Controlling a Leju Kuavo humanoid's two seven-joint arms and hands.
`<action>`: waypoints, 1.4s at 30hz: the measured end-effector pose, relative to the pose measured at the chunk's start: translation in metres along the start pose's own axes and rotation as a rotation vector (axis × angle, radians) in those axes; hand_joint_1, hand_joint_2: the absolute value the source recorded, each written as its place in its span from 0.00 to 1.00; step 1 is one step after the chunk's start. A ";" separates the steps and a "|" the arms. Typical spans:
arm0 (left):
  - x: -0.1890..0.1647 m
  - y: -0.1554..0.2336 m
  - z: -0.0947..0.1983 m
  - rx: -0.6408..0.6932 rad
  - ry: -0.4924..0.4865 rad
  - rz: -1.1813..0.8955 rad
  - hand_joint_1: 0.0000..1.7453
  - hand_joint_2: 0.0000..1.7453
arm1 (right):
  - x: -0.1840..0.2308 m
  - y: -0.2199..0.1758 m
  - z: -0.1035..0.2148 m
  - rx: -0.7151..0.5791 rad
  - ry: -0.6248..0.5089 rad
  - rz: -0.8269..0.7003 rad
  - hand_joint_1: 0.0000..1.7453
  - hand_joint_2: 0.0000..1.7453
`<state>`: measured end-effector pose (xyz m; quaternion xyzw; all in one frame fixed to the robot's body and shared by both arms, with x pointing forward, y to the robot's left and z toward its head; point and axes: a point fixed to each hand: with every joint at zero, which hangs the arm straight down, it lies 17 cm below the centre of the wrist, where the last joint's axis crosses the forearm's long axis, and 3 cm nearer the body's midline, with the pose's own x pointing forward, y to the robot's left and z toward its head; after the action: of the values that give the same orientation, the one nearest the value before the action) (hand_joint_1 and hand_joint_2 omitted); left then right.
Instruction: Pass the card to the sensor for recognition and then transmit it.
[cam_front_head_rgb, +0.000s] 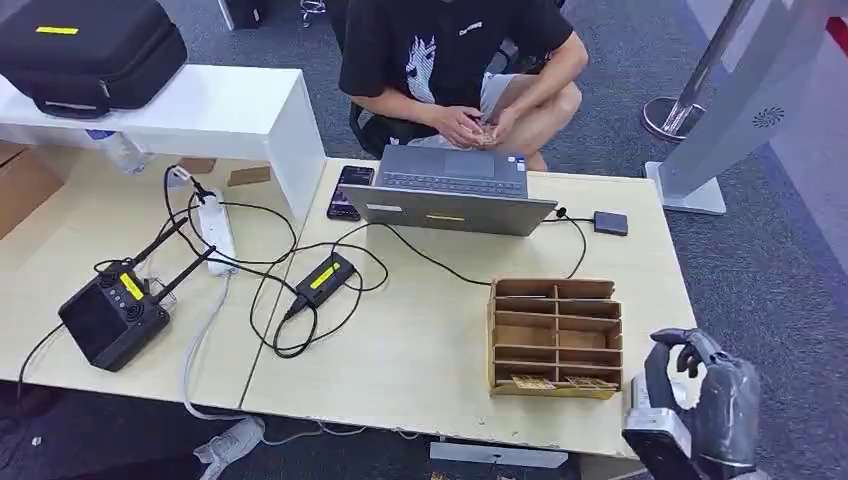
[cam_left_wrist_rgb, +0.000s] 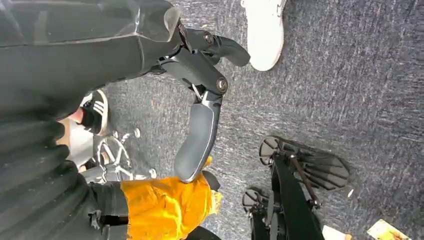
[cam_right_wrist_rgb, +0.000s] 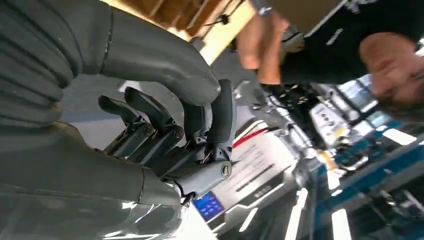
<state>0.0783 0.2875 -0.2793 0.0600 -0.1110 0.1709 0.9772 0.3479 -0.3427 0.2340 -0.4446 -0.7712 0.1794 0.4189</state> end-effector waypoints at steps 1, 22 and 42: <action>0.000 0.000 0.000 0.000 0.000 0.000 0.00 1.00 | 0.004 0.001 -0.002 0.000 -0.011 -0.005 1.00 1.00; 0.002 0.003 -0.001 -0.004 -0.003 -0.015 0.00 1.00 | 0.048 0.022 -0.015 0.057 -0.122 -0.098 1.00 1.00; 0.002 0.003 -0.001 -0.003 -0.003 -0.013 0.00 1.00 | 0.044 0.022 -0.007 0.071 -0.096 -0.148 0.00 1.00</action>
<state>0.0790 0.2915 -0.2793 0.0598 -0.1123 0.1645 0.9781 0.3540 -0.2946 0.2452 -0.3619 -0.8143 0.1962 0.4092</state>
